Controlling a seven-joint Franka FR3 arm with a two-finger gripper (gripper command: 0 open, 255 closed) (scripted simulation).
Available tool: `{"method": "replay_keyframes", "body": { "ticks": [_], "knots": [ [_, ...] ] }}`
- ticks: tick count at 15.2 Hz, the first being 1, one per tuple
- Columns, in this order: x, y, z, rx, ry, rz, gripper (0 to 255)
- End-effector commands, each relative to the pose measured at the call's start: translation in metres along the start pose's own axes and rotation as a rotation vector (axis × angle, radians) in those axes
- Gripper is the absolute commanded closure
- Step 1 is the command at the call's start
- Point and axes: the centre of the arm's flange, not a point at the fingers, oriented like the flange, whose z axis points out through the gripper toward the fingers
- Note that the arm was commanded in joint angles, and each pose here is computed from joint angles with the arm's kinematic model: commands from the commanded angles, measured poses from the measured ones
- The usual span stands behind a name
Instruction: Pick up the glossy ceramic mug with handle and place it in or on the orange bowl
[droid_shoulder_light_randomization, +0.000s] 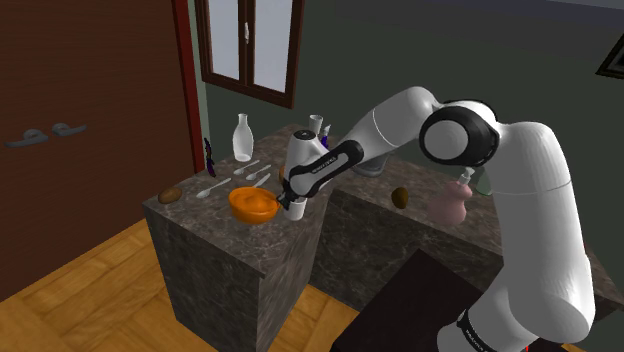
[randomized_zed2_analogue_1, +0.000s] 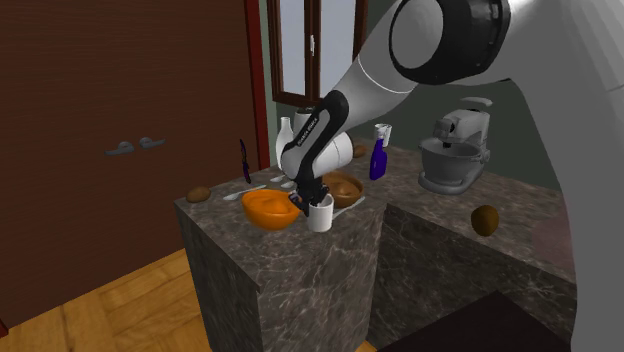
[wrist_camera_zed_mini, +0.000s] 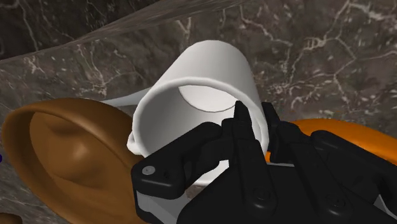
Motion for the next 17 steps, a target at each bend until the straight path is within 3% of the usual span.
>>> {"method": "replay_keyframes", "body": {
  "ticks": [1, 17],
  "knots": [
    [0.002, 0.002, -0.012, 0.0, 0.0, 0.0, 255],
    [0.015, 0.008, -0.095, 0.0, 0.0, 0.0, 255]
  ]
}}
